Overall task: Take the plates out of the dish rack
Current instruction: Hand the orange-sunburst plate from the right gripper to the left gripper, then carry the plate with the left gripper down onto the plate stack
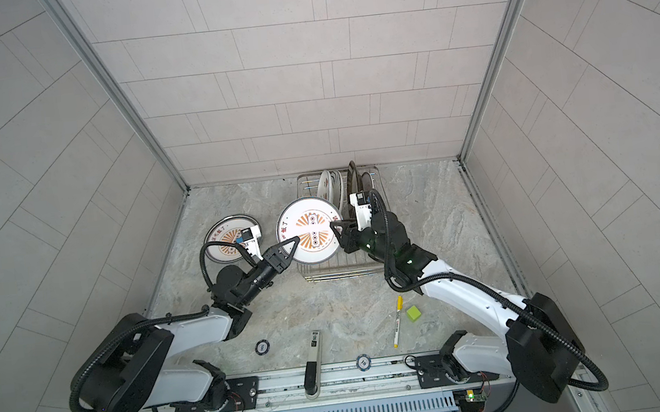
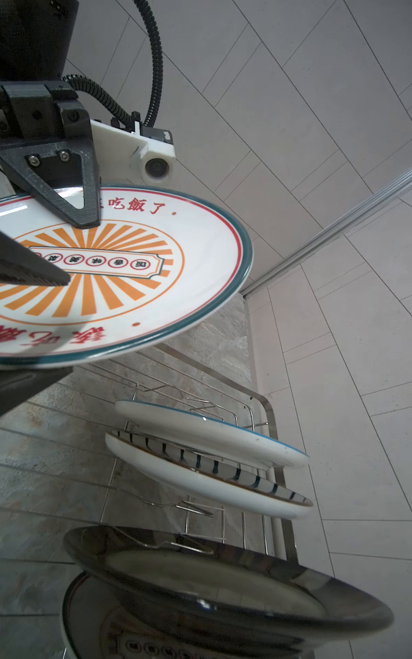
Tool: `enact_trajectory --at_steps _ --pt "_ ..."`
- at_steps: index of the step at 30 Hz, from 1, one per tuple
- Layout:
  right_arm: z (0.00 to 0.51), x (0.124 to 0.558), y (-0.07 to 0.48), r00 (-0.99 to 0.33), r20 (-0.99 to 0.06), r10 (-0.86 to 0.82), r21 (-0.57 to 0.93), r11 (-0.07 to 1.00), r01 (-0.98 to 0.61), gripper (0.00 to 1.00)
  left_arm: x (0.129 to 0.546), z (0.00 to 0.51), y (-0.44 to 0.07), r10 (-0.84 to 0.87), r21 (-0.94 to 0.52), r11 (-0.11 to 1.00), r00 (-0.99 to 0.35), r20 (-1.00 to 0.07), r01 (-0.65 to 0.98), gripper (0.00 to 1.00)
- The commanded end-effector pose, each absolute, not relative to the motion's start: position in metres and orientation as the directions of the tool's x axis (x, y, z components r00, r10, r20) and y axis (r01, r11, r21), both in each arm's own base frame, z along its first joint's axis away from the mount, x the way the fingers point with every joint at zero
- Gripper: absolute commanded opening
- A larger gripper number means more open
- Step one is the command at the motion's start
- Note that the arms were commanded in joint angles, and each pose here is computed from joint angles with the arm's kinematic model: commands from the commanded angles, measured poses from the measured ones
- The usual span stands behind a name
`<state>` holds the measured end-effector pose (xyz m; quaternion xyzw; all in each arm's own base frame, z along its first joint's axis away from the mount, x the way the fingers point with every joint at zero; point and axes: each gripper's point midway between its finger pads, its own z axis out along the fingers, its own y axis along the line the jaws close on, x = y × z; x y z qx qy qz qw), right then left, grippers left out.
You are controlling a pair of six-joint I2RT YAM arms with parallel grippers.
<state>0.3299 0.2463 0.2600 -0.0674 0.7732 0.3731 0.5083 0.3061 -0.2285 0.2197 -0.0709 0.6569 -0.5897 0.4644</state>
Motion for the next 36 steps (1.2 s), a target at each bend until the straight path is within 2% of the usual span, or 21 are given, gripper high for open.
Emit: enact_trajectory --at_steps 1,3,6,8,17,21,22,25,28,32,36 --pt "0.266 0.324 0.254 -0.470 -0.844 0.259 0.503 0.688 -0.523 0.41 0.305 0.233 -0.223 -0.670 -0.825 0.291 -0.512 -0.538 0.485 0.00" --pt "0.265 0.324 0.254 -0.471 -0.844 0.257 0.501 0.691 -0.521 0.49 0.305 0.232 -0.221 -0.675 -0.825 0.295 -0.506 -0.537 0.482 0.00" --pt "0.261 0.326 0.252 -0.478 -0.839 0.260 0.502 0.708 -0.497 0.77 0.308 0.234 -0.215 -0.697 -0.825 0.309 -0.477 -0.535 0.473 0.00" --pt "0.259 0.329 0.247 -0.469 -0.842 0.266 0.493 0.732 -0.470 0.89 0.308 0.228 -0.209 -0.701 -0.826 0.326 -0.469 -0.537 0.460 0.00" --pt "0.267 0.318 0.239 -0.377 -0.900 0.217 0.394 0.775 -0.494 0.93 0.320 0.234 -0.176 -0.753 -0.837 0.333 -0.411 -0.513 0.433 0.00" --pt "0.277 0.307 0.243 -0.311 -0.926 0.216 0.361 0.753 -0.551 0.92 0.326 0.233 -0.158 -0.778 -0.849 0.338 -0.387 -0.495 0.407 0.00" --pt "0.279 0.306 0.242 -0.286 -0.936 0.205 0.333 0.777 -0.534 0.99 0.328 0.232 -0.154 -0.784 -0.852 0.339 -0.381 -0.490 0.399 0.00" --pt "0.279 0.307 0.231 -0.242 -0.968 0.063 0.152 0.919 -0.365 0.99 0.335 0.230 -0.143 -0.803 -0.861 0.342 -0.360 -0.475 0.376 0.00" --pt "0.281 0.303 0.247 -0.231 -0.973 0.001 0.099 0.904 -0.416 0.96 0.341 0.229 -0.132 -0.812 -0.863 0.360 -0.337 -0.477 0.354 0.00" --pt "0.281 0.301 0.275 -0.200 -0.979 -0.038 0.073 0.854 -0.516 0.97 0.350 0.221 -0.111 -0.831 -0.876 0.383 -0.305 -0.466 0.294 0.00" --pt "0.268 0.318 0.285 -0.247 -0.956 -0.156 -0.027 0.890 -0.456 1.00 0.356 0.213 -0.098 -0.828 -0.879 0.421 -0.300 -0.474 0.226 0.00"
